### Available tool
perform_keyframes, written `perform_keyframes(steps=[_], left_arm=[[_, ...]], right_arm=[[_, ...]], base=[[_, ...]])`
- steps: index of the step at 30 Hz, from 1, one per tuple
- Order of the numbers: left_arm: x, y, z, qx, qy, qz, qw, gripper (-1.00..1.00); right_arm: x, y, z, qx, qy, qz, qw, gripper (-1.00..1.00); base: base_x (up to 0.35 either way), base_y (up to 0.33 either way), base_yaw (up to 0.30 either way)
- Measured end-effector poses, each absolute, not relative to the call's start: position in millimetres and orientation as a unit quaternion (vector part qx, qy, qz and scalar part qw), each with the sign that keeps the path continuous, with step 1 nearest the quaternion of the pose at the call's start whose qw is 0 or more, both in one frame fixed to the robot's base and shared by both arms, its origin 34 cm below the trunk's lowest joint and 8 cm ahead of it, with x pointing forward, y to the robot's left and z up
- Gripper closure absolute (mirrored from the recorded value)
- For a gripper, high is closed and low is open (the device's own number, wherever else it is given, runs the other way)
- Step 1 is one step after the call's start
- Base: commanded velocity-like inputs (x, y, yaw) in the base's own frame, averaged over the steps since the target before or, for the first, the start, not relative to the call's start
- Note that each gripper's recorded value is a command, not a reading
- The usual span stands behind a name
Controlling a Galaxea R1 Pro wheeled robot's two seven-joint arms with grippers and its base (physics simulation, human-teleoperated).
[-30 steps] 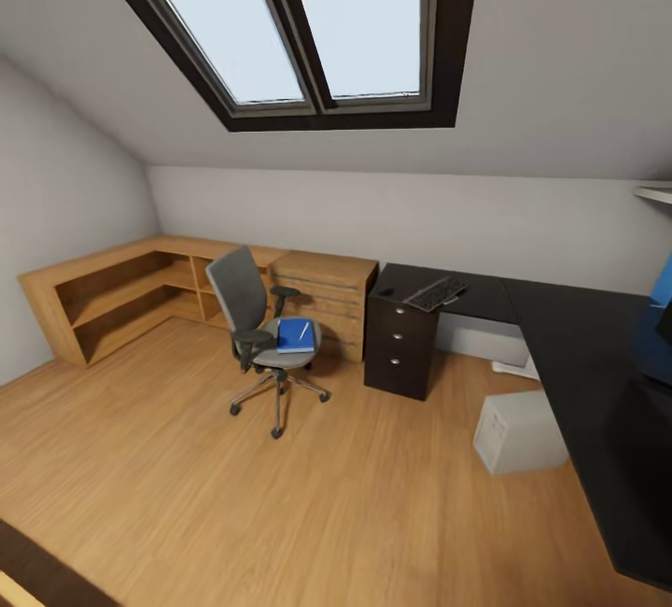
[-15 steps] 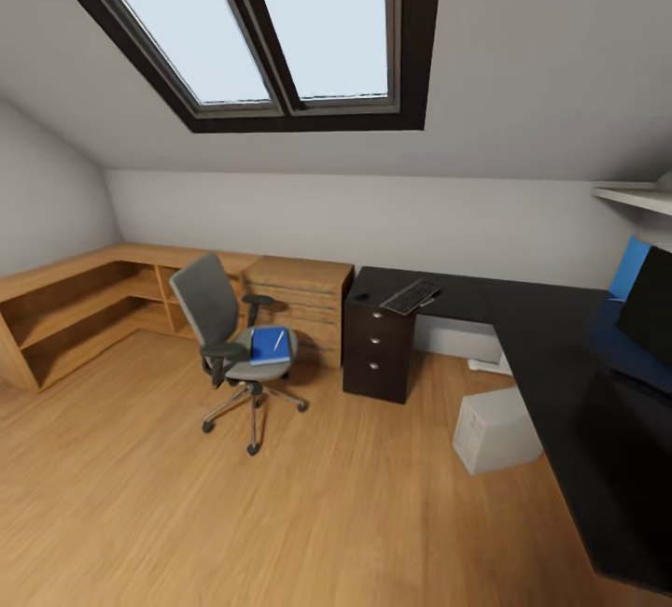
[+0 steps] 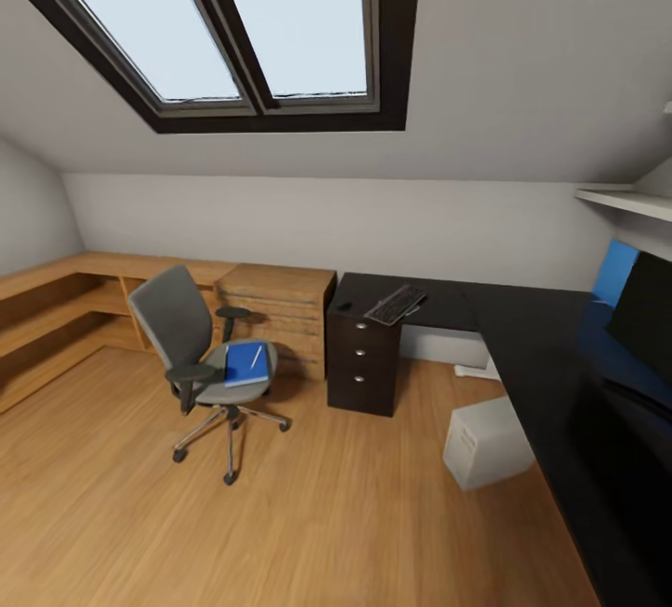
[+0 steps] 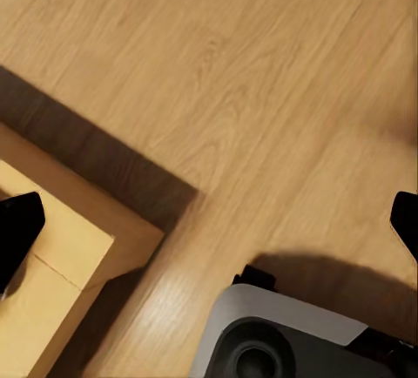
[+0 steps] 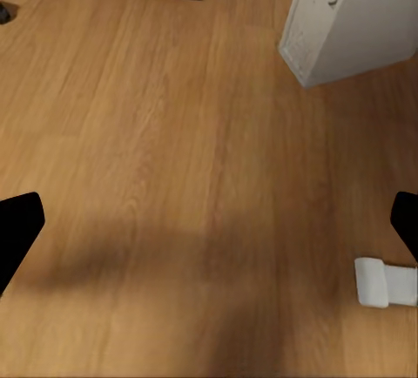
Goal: In the bedroom, organize the workspace by keeping the computer under the desk, ensuring the monitor is on the desk, placing the keyboard on the desk next to the monitor, placing the mouse on the desk next to the keyboard, moving the folder from the swivel chair onto the desk next to the mouse, stacking the notebook on top of the folder with the pen on top of the notebook, and positioning the swivel chair next to the desk.
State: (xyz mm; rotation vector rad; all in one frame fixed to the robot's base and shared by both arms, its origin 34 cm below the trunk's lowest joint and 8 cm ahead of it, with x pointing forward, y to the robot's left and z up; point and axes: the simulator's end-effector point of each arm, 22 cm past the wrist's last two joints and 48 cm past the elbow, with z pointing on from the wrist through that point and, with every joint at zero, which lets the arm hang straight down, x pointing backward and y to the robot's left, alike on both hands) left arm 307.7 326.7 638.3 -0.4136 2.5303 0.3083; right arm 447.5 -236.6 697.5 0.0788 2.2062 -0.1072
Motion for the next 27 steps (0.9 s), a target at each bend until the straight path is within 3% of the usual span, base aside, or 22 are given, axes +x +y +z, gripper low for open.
perform_keyframes(steps=[23, 27], left_arm=[[307.2, 328.2, 638.3, -0.157, 0.941, 0.116, 0.276, -1.00], [307.4, 327.8, 638.4, -0.157, 0.941, 0.115, 0.276, -1.00]], right_arm=[[450.6, -220.7, 703.0, 0.037, 0.886, -0.032, 0.462, -1.00], [450.5, -221.3, 703.1, 0.037, 0.886, -0.033, 0.462, -1.00]], base=[[0.333, 0.000, -0.001], [0.335, 0.000, -0.145]])
